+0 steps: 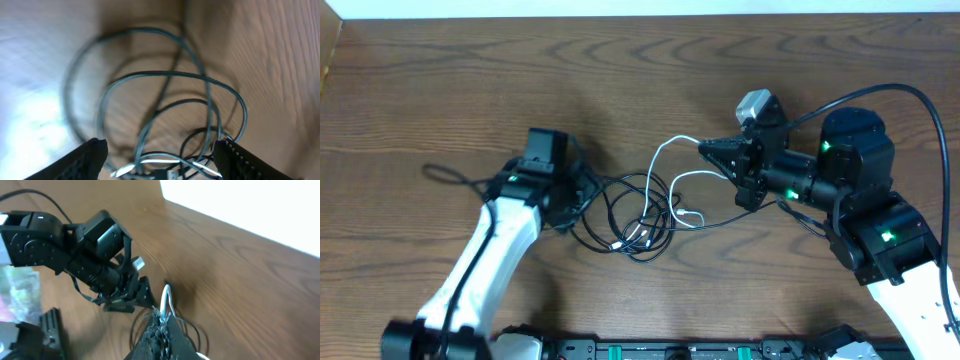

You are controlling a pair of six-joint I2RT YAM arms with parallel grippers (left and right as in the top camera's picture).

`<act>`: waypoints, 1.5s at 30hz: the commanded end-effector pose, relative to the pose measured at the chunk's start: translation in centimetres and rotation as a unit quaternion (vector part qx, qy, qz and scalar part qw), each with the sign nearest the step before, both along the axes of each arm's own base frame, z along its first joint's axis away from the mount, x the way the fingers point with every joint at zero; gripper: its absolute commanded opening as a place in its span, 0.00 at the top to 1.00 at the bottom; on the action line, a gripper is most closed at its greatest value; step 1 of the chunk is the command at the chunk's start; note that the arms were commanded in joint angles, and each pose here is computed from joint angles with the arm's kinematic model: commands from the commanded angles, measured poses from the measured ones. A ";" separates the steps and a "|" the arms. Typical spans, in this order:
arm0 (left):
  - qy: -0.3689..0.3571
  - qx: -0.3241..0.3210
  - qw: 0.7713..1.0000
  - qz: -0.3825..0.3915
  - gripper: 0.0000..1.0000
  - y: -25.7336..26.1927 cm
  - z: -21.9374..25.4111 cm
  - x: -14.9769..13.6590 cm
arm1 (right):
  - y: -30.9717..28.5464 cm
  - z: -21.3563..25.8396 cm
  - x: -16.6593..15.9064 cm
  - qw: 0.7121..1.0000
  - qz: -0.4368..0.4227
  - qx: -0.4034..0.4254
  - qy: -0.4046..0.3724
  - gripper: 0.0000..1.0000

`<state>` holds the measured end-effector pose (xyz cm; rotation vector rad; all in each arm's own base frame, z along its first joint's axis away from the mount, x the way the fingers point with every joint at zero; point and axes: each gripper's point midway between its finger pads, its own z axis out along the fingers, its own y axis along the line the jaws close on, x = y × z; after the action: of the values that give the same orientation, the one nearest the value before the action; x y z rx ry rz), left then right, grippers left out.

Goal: Untangle cables
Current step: 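Pull the white cable out of the bundle to the right with the right gripper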

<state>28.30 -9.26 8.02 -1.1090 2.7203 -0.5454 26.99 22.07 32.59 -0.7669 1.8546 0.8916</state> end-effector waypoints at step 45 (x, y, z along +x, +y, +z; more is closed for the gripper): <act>-0.132 -0.036 0.973 -0.186 0.92 -2.4 6.7 -2.8 | -10.5 -4.5 8.3 0.946 -0.291 -0.139 0.036 0.99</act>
<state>25.25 -13.54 14.95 -0.4392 2.7194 -0.9339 33.76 14.16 27.89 -0.3977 2.1290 0.4673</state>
